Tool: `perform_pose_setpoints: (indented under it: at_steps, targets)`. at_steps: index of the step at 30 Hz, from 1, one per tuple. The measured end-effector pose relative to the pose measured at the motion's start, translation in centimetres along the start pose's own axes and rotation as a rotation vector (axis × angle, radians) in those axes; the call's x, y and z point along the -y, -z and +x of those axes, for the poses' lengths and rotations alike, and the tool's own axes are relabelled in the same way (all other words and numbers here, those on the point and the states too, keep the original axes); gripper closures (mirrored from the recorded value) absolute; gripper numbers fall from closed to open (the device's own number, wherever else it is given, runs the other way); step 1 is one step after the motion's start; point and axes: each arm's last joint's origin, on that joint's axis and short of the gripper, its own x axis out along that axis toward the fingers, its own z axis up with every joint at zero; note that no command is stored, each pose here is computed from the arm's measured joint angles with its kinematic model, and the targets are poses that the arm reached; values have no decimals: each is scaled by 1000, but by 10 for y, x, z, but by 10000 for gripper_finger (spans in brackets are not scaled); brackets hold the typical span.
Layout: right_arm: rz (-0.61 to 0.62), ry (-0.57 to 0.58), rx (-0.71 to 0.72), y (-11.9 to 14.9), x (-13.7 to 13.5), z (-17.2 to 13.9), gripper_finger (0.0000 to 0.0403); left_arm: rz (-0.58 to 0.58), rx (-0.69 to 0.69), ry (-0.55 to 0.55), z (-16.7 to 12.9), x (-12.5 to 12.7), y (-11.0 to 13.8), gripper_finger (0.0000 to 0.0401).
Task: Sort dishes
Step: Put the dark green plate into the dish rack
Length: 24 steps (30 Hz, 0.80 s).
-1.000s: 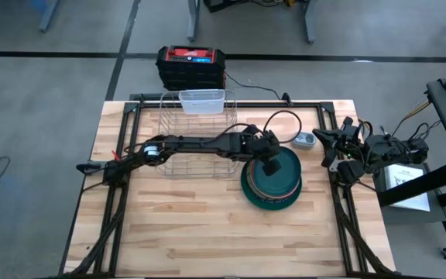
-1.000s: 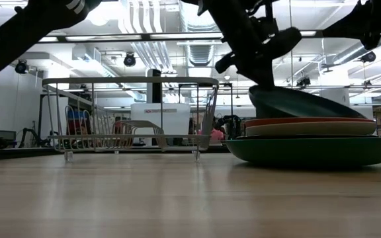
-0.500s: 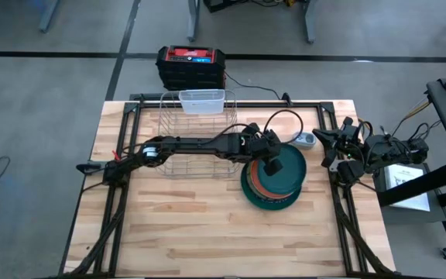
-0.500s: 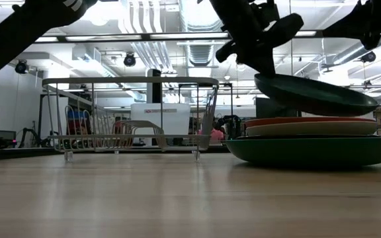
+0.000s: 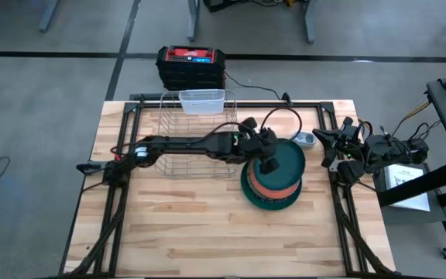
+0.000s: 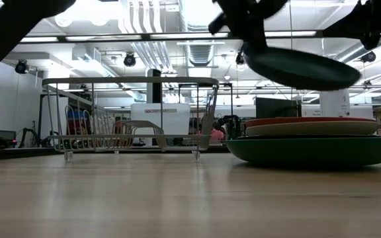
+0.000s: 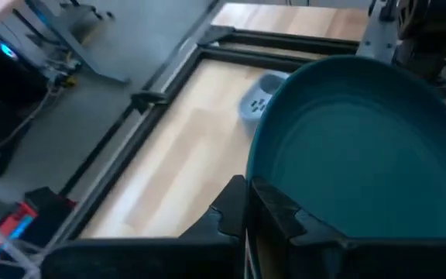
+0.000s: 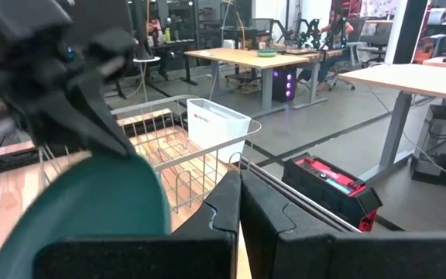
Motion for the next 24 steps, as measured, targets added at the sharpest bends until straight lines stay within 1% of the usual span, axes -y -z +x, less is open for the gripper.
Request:
perform_pose_setpoints:
  at_steps: [3, 6, 12, 16, 21, 24]
  targets:
    - [0, 0, 0, 0, 0, 0, 403, 25, 30, 5, -23, -4, -9, 401]
    - [0, 0, 0, 0, 0, 0, 403, 79, 46, -41, -41, -10, -14, 401]
    - [9, 0, 5, -1, 0, 0, 403, 255, -15, -298, -69, -31, -12, 401]
    - [9, -1, 5, -1, 0, 0, 403, 295, -31, -454, -93, -50, -14, 401]
    - [10, 0, 5, -1, 0, 0, 403, 313, -33, -518, -116, -67, -17, 401]
    - [10, 0, 5, -1, 0, 0, 403, 330, -40, -614, -131, -80, -17, 401]
